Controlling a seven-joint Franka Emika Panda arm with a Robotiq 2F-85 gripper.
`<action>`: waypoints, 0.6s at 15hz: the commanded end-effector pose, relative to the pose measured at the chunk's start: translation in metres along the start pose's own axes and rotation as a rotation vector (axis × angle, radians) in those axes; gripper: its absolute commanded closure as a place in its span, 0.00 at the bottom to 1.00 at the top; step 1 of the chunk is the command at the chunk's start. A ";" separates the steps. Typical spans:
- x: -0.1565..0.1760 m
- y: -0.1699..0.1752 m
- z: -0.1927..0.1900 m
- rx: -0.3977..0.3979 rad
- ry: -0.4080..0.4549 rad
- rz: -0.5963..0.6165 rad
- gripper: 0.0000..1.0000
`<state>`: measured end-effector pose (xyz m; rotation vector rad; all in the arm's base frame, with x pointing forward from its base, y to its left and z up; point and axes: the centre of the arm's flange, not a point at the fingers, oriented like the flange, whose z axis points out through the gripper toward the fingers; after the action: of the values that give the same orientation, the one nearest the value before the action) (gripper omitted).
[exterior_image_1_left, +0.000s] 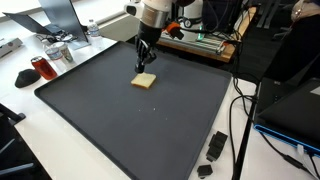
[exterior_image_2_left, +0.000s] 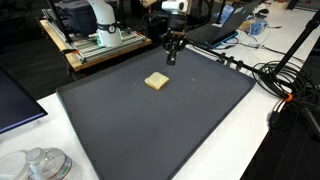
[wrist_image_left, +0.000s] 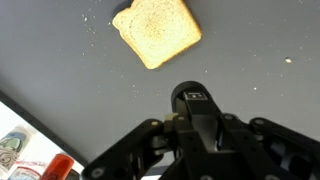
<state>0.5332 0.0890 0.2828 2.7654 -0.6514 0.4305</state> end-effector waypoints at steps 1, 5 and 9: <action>-0.015 -0.035 -0.004 -0.076 0.070 -0.044 0.95; -0.034 -0.062 -0.009 -0.136 0.099 -0.124 0.95; -0.061 -0.066 -0.019 -0.150 0.106 -0.199 0.95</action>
<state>0.5185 0.1659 0.2665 2.6355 -0.4148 0.4433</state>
